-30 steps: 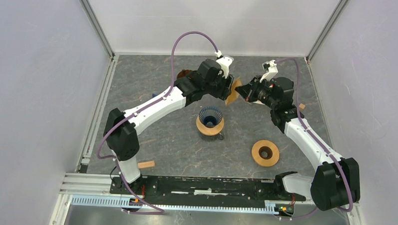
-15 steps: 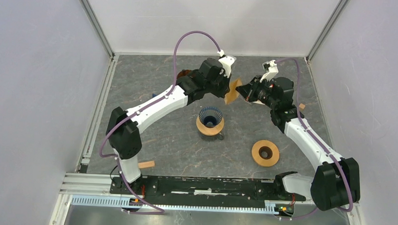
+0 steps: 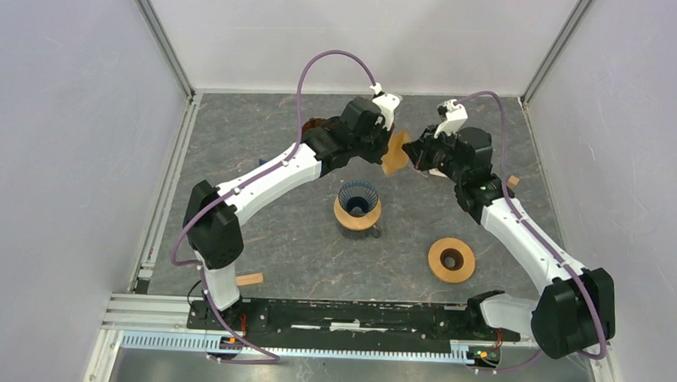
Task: Place the coffee filter in the dripper
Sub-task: Place the coffee filter in the coffee dripper.
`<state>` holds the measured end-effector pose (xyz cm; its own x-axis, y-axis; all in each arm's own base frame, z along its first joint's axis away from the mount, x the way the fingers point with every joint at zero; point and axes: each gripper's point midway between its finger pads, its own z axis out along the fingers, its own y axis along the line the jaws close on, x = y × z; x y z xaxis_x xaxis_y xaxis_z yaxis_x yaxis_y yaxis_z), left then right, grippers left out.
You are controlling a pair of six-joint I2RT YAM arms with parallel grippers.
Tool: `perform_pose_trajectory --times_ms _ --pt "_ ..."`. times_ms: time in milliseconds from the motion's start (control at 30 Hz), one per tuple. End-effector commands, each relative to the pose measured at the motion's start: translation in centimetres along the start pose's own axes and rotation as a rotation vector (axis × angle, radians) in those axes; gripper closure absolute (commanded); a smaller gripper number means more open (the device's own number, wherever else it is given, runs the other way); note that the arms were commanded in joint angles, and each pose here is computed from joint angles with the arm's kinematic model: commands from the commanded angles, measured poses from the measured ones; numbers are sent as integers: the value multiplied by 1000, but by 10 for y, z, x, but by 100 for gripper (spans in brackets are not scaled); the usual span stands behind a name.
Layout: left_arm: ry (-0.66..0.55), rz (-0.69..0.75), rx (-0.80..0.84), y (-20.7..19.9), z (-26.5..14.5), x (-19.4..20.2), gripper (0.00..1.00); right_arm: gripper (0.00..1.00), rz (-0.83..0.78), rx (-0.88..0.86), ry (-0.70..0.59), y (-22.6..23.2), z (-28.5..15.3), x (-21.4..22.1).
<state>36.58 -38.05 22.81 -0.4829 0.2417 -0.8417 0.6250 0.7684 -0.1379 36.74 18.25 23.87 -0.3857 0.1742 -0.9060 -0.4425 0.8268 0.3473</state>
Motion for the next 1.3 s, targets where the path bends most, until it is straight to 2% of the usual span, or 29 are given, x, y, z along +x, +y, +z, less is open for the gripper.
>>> perform_pose_trajectory --times_ms 0,400,900,1267 --pt "-50 84 -40 4 -7 -20 98 92 -102 36 -76 2 -4 -30" --pt "-71 133 -69 10 -17 -26 98 91 -238 101 -87 -6 -5 -31" --pt "-77 79 -13 -3 -21 -31 98 70 -315 88 -73 5 -1 -24" --pt "-85 40 12 -9 -24 -35 98 60 -334 121 -42 0 4 -15"
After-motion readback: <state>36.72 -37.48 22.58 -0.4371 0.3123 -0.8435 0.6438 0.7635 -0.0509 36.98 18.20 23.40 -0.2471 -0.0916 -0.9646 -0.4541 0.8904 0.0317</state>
